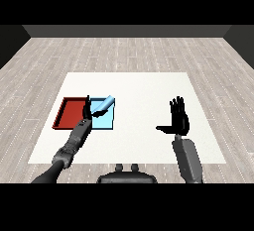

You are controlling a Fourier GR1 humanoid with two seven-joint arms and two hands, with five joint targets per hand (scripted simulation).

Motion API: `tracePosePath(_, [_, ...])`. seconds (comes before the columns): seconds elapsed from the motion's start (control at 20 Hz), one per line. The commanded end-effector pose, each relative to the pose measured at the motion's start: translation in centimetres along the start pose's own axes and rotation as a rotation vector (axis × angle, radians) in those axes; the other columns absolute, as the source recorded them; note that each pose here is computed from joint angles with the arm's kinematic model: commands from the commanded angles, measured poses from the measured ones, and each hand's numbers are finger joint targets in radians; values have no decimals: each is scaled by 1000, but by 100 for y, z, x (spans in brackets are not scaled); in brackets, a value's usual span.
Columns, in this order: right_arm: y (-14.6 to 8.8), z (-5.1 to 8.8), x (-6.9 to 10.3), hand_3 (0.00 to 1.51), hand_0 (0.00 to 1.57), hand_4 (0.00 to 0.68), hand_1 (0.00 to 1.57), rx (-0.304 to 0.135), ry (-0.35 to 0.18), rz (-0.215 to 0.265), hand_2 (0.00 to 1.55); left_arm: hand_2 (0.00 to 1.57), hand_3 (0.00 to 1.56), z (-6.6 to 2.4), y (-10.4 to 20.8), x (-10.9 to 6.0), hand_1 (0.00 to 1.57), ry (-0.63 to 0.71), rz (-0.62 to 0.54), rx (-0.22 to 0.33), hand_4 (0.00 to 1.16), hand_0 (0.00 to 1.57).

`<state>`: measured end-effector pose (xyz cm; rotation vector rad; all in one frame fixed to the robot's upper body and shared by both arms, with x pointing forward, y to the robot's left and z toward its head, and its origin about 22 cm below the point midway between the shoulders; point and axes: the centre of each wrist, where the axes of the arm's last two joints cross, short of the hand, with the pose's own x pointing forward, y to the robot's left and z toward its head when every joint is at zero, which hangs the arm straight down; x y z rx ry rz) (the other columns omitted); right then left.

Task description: Pick the blue can and put it in the blue box

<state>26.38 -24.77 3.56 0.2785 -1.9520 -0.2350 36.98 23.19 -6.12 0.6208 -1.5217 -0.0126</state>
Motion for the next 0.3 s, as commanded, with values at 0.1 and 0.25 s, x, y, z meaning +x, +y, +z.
tracePosePath(0.1, [13,-50,91,0,0,0,0,22,35,60,0,0,0,192,-11,58,0,-354,230,-51,0,0])
tracePosePath(0.25, [-4,116,-26,0,0,0,0,15,40,58,0,0,0,295,-27,202,0,-422,323,-139,0,0])
